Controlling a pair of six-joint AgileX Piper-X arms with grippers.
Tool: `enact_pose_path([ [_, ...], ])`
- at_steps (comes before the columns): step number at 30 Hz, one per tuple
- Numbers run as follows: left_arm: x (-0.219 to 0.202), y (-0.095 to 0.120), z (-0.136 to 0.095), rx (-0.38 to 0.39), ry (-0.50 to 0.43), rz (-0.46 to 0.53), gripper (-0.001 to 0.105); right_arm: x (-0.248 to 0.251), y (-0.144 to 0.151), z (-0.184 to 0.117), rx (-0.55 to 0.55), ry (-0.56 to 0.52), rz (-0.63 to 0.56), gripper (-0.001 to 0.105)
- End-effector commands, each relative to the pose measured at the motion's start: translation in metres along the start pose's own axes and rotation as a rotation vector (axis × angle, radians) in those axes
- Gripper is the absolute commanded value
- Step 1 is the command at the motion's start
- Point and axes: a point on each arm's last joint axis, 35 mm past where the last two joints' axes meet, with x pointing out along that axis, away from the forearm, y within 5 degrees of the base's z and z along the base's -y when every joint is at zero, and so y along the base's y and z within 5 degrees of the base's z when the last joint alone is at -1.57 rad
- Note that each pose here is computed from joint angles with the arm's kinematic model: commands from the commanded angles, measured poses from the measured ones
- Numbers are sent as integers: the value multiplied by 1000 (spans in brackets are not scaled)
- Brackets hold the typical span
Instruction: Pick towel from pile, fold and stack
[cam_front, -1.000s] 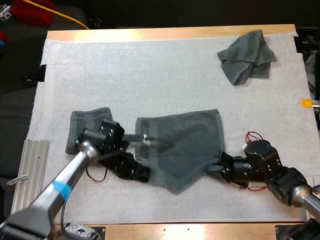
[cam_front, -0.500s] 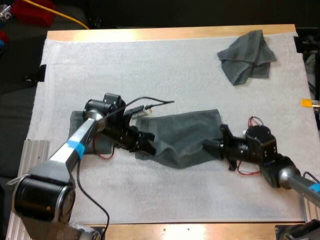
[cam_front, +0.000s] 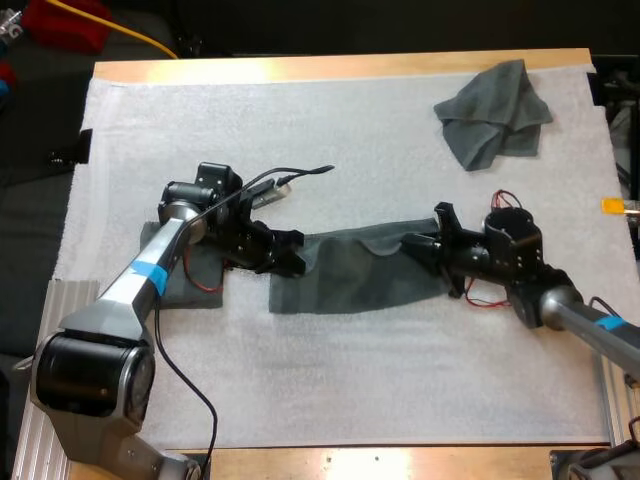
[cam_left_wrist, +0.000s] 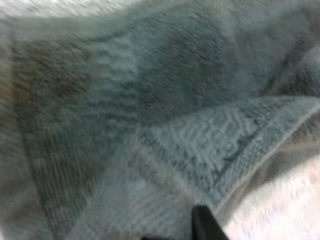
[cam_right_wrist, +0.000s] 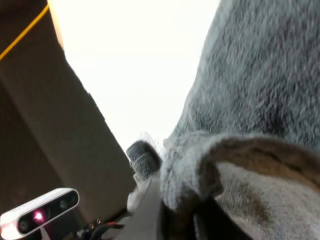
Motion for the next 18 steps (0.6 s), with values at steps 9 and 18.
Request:
enact_pose_path([
  [9,6,4,6,-1,-11,21,0,1,1,6,-8,-53,0,1],
  [18,6,4,7,50,-17,19,0,1,2,6,-28,-55,5,17],
])
